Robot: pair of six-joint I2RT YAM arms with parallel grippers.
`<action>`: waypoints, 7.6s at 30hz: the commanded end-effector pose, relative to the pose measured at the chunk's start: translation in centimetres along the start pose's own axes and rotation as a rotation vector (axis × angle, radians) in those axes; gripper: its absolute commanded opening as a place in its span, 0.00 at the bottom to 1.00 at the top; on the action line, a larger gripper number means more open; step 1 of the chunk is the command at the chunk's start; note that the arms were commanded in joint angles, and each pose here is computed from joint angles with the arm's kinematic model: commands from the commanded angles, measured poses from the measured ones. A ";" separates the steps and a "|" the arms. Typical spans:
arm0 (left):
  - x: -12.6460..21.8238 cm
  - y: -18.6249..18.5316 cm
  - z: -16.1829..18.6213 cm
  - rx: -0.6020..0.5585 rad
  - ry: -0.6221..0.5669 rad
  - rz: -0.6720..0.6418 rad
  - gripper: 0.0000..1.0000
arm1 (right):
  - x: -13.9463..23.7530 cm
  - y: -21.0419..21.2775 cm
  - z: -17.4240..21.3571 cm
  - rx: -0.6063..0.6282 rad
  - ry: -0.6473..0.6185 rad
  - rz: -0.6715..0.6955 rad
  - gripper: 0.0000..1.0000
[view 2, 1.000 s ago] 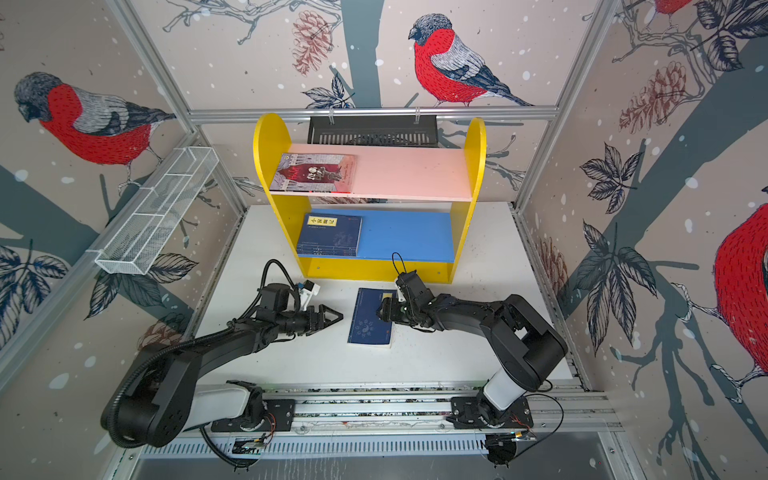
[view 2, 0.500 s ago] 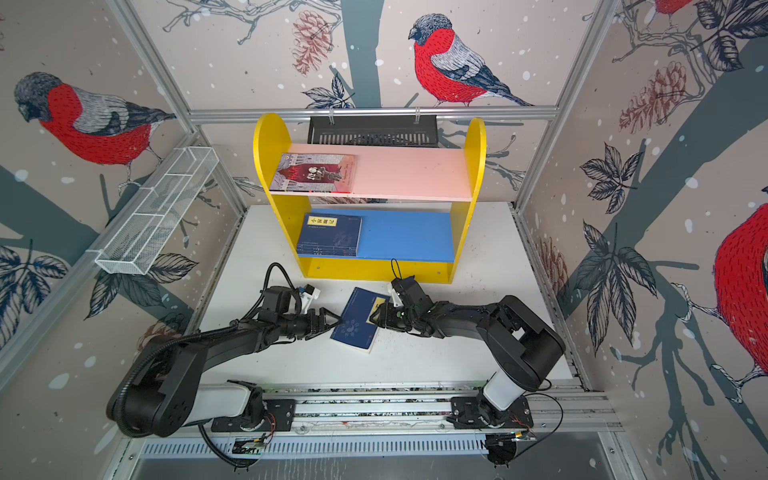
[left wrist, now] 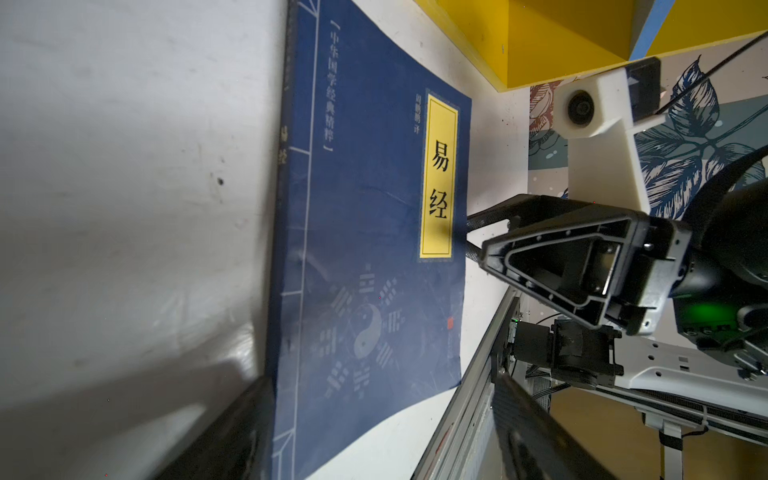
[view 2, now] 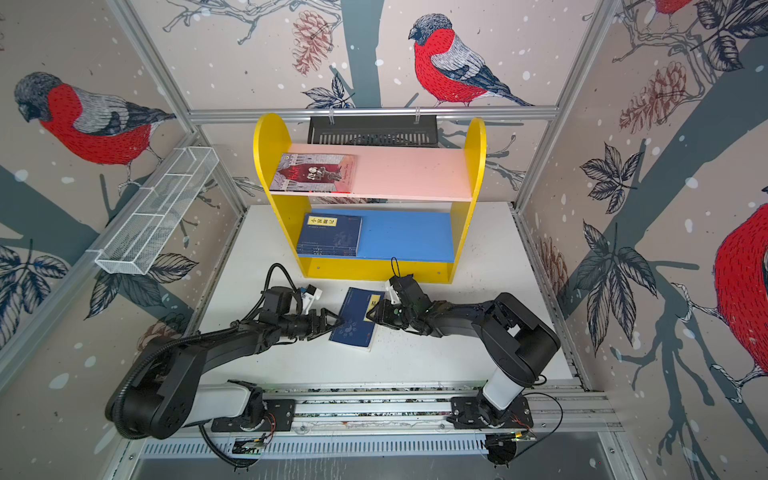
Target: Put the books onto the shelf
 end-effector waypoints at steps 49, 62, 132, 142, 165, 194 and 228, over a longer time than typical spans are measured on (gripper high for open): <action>-0.3 -0.4 0.3 -0.050 0.005 -0.009 0.83 | -0.8 1.5 1.3 0.105 0.132 0.026 0.20; -0.2 -0.6 0.1 -0.055 -0.003 -0.003 0.83 | -1.1 2.2 1.4 0.106 0.140 -0.043 0.29; 4.3 -8.0 -1.8 -0.099 -0.066 0.329 0.00 | 5.8 7.6 -1.1 0.236 0.007 -0.263 0.50; 5.9 -11.0 -1.3 -0.191 -0.065 0.386 0.00 | 10.9 5.2 -3.3 0.105 -0.264 -0.186 0.66; 15.0 -20.9 -11.4 -0.237 -0.522 0.462 0.00 | 18.9 15.2 -1.9 0.224 -0.502 -0.537 0.84; 14.8 -18.2 -11.1 -0.027 -0.570 0.543 0.00 | 10.1 21.1 -2.0 0.119 -0.476 -0.787 0.86; 11.8 -14.6 -6.9 -0.175 -0.388 0.389 0.79 | 10.0 15.1 -3.6 0.390 -0.227 -0.593 0.01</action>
Point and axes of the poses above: each gripper's point midway between its finger pads, its own x axis back along the fingers, its own y axis along the line the jaws close on, z = x × y, the point moved 3 cm from there along x, back along the fingers
